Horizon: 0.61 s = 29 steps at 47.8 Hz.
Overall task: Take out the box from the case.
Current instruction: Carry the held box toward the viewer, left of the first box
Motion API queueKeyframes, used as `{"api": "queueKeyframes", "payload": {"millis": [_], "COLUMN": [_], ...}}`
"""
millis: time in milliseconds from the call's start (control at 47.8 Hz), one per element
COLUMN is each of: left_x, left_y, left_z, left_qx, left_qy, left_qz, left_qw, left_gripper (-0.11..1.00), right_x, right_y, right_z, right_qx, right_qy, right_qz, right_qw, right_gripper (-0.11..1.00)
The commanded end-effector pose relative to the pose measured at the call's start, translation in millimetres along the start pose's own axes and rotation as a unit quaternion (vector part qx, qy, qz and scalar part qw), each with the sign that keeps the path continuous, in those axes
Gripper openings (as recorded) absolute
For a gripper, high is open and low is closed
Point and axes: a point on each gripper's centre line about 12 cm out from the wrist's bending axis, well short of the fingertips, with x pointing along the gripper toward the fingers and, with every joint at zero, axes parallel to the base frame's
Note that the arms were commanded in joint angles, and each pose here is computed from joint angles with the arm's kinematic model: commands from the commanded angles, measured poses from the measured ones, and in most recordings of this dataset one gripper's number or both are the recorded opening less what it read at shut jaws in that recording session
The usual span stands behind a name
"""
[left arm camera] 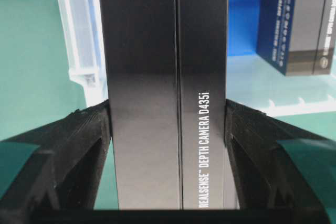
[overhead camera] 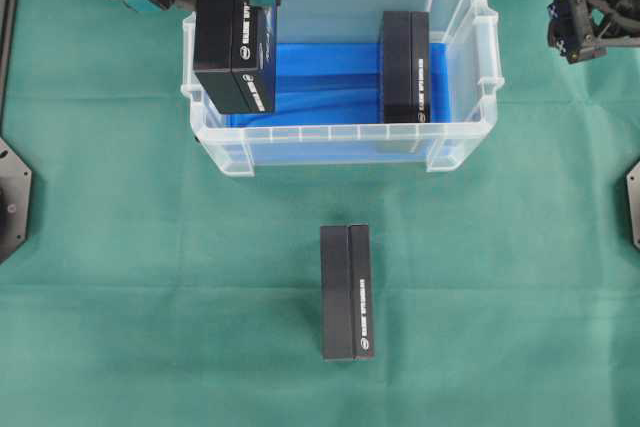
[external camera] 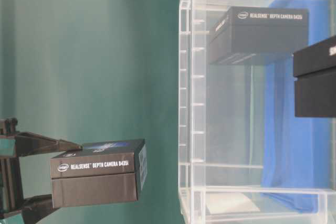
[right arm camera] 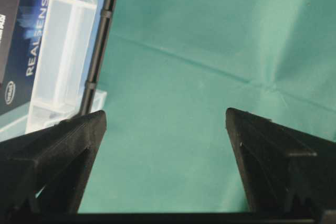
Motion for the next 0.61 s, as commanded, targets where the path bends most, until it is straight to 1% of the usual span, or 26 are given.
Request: {"api": "queueKeyframes", "payload": {"millis": [0, 63, 209, 272, 502, 586], "left_x": [-20.1, -19.9, -20.2, -20.2, -20.9, -21.1], "left_y": [1.7, 1.6, 1.0, 0.2, 0.0, -0.3], "left_z": [-3.1, -8.6, -22.2, -31.6, -67.3, -80.9], "left_qx": [0.002, 0.005, -0.001, -0.005, -0.01, -0.008], "left_qy": [-0.008, -0.005, 0.0, 0.004, 0.015, 0.014], "left_qz": [-0.027, -0.025, -0.025, -0.024, -0.021, -0.02], "left_qw": [0.9996, 0.9997, 0.9997, 0.9997, 0.9996, 0.9997], "left_gripper": [0.64, 0.64, 0.64, 0.64, 0.64, 0.64], "right_x": [-5.2, -5.2, -5.2, -5.2, -5.3, -5.2], "right_y": [1.6, 1.6, 1.9, 1.8, 2.1, 2.2], "right_z": [1.6, 1.6, 1.8, 1.9, 1.9, 2.4], "right_qx": [0.002, 0.001, 0.0, 0.0, -0.002, -0.001], "right_qy": [-0.006, -0.006, -0.006, -0.007, -0.008, -0.009], "right_qz": [0.009, 0.009, 0.01, 0.01, 0.011, 0.012], "right_qw": [0.9999, 0.9999, 0.9999, 0.9999, 0.9999, 0.9999], "right_gripper": [0.93, 0.93, 0.93, 0.93, 0.93, 0.93]}}
